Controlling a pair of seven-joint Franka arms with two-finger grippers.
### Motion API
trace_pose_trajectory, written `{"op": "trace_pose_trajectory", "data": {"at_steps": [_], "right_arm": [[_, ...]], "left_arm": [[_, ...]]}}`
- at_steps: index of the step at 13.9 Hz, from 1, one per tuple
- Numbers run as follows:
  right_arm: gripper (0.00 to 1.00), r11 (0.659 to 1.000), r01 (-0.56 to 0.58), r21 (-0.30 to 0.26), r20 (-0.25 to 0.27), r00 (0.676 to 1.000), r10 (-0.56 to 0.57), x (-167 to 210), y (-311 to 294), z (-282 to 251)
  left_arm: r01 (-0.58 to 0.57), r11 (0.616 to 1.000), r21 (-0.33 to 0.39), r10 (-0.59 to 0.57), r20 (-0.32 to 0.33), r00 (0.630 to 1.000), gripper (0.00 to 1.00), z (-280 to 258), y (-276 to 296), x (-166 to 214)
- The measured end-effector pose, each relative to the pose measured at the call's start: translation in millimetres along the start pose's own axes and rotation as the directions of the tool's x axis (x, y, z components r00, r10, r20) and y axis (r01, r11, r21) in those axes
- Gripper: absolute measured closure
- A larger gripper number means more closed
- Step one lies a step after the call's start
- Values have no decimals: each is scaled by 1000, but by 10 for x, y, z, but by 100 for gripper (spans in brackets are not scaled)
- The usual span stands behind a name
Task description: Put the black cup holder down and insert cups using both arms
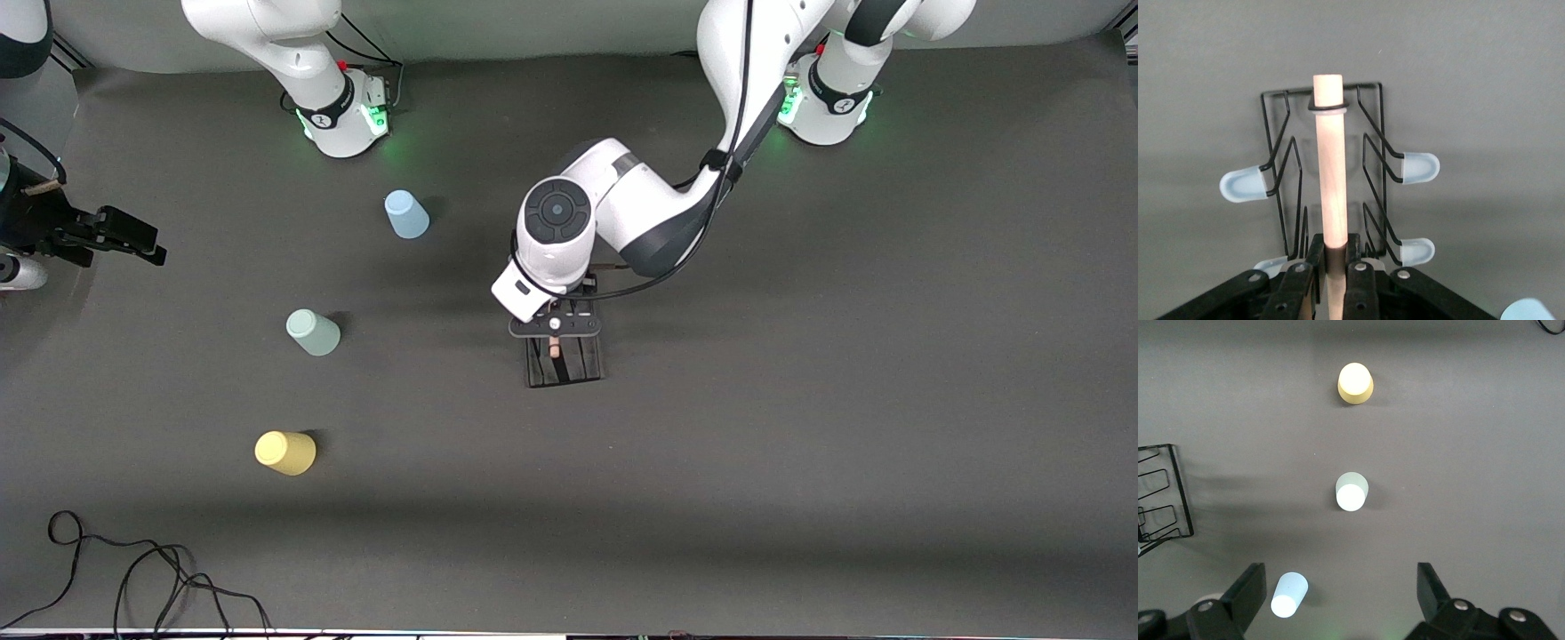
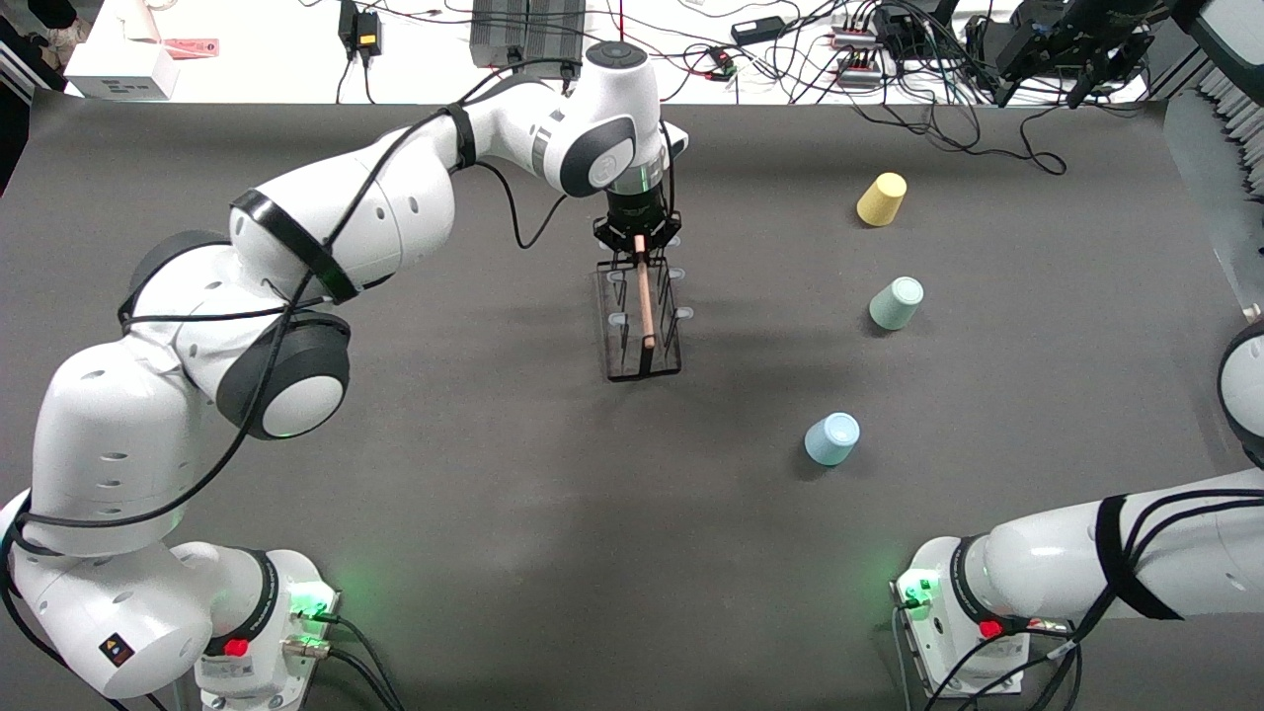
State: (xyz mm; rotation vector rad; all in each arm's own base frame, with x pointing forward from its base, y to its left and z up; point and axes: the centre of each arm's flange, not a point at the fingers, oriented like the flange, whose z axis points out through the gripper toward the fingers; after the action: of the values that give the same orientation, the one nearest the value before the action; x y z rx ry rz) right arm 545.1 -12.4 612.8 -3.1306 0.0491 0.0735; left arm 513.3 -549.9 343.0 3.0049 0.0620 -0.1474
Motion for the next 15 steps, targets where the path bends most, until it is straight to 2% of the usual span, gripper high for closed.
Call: {"op": "trace_pose_trajectory", "data": {"at_steps": [2,3,7,10,13,15], "right_arm": [[0,1000,-4,0,7,1000,4,2,22,49],[0,1000,-5,0,12,1000,5,3,29,93],[0,1000,-2,4,11,1000,2,-125,31,286],[0,999,33,9,-5,999,-33,-598,16,472],[0,999,51,13,-18,999,-51,-886,-7,702],[0,998,65,11,-34,997,-64,-834,-22,1005]], "left_arm": [[-1,1000,-22,0,-17,1000,85,14,13,28],[1,1000,-30,-2,-24,1000,78,24,12,39],[7,999,-43,-9,-42,999,32,-44,-9,87],[31,999,-12,-32,-26,999,0,-565,-222,142],[30,994,109,-31,4,1000,0,-1562,-1020,292],[26,988,149,-23,-23,999,0,-2098,-1691,398]]}}
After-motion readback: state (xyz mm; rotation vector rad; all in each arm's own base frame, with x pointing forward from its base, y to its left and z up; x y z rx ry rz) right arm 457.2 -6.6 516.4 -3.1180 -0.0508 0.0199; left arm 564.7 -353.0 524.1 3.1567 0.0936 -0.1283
